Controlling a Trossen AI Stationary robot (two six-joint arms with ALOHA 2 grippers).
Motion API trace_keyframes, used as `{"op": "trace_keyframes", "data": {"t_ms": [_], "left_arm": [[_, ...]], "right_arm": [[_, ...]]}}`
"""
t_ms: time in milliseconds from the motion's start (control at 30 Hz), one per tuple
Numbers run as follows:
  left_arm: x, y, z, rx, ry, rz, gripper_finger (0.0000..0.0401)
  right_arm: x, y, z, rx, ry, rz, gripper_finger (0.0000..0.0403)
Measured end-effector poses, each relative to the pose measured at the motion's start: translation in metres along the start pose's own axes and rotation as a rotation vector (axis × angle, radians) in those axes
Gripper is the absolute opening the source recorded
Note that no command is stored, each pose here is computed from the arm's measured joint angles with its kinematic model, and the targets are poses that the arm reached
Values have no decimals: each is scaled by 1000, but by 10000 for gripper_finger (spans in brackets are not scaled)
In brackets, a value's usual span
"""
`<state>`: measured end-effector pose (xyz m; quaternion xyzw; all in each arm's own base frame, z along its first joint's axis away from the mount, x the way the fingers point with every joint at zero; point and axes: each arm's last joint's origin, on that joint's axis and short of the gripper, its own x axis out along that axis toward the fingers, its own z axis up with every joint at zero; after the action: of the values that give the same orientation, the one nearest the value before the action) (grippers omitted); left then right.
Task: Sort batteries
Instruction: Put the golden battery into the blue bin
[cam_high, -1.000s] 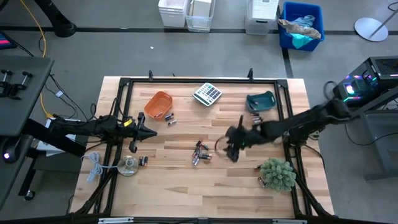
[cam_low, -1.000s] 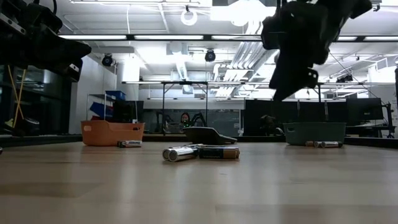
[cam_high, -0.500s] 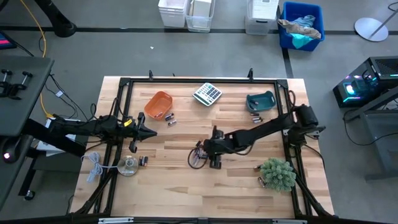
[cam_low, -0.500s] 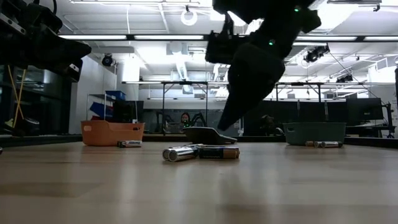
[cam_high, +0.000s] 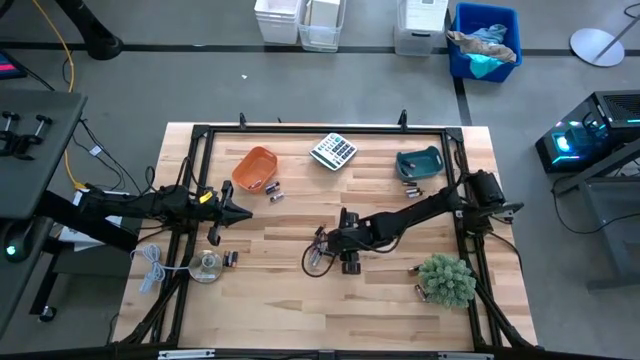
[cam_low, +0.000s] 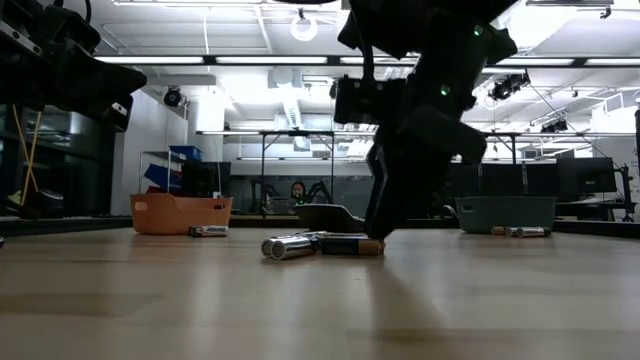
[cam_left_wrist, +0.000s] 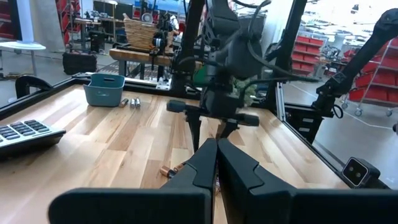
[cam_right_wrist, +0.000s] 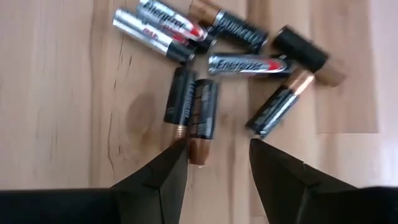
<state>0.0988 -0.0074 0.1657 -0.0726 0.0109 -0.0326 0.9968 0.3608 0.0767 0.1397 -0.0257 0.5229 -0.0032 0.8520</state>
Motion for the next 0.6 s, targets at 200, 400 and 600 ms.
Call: {"op": "trace_keyframes", "data": {"t_ms": [200, 400, 600], "left_arm": [[0, 0, 0, 0, 0, 0, 5], [0, 0, 0, 0, 0, 0, 5], [0, 0, 0, 0, 0, 0, 5]], "right_arm": [[6, 1, -2, -6, 13, 6, 167], [10, 2, -3, -6, 20, -1, 134], [7, -1, -1, 134, 64, 69, 34]]}}
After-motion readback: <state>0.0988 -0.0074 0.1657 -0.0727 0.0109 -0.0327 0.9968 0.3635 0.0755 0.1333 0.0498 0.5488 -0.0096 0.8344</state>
